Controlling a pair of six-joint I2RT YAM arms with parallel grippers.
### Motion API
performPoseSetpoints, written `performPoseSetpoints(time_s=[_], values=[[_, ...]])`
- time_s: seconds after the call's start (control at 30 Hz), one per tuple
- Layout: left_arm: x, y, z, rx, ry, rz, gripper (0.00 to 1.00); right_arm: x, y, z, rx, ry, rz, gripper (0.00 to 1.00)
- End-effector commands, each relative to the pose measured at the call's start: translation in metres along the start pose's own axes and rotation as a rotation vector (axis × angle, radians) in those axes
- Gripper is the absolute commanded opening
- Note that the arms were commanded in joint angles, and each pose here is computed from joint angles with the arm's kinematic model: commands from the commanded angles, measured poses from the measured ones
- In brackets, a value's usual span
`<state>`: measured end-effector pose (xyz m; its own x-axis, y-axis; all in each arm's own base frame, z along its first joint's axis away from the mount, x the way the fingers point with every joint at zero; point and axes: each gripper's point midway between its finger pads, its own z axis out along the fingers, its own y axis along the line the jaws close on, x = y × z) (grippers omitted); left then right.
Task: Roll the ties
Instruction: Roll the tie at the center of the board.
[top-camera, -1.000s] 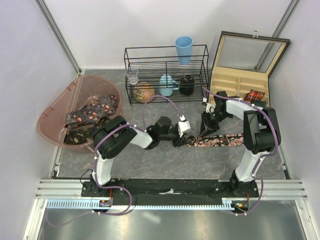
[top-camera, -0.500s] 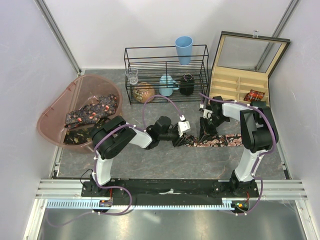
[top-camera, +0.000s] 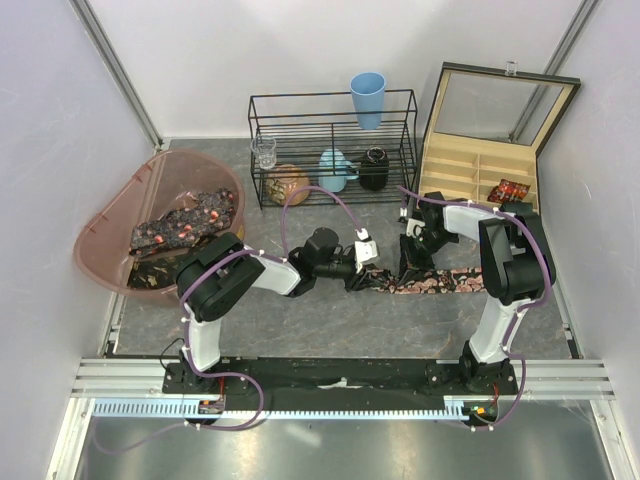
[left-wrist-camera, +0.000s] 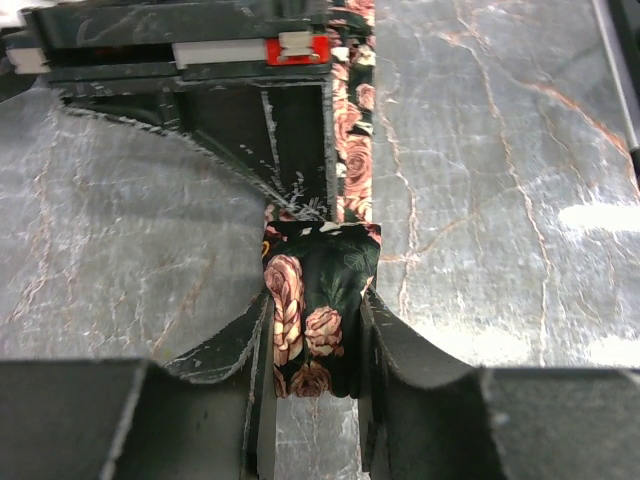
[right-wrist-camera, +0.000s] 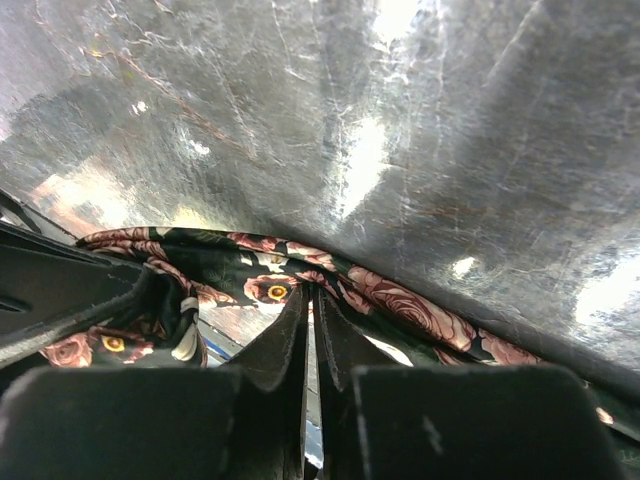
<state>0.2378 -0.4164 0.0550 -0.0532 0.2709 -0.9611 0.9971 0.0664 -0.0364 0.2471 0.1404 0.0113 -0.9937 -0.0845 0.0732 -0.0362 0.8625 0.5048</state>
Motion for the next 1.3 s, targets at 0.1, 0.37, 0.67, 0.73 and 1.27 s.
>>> performPoseSetpoints(time_s=[0.1, 0.37, 0.67, 0.73, 1.27], values=[[0.008, -0.002, -0.010, 0.023, 0.079, 0.102, 0.02, -0.008, -0.046, 0.014, 0.208, -0.029, -0.041, 0.11], [0.048, 0.005, -0.021, -0.041, 0.267, 0.115, 0.02, -0.011, -0.041, 0.013, 0.186, -0.039, -0.048, 0.12], [0.070, 0.000, -0.020, -0.036, 0.371, 0.114, 0.02, -0.033, 0.039, -0.031, -0.122, -0.162, -0.140, 0.40], [0.071, 0.000, -0.020, -0.039, 0.377, 0.114, 0.02, -0.031, 0.049, -0.036, -0.161, -0.165, -0.132, 0.42], [0.075, 0.002, -0.018, -0.050, 0.393, 0.101, 0.02, -0.004, 0.068, -0.001, -0.222, -0.038, -0.129, 0.47]])
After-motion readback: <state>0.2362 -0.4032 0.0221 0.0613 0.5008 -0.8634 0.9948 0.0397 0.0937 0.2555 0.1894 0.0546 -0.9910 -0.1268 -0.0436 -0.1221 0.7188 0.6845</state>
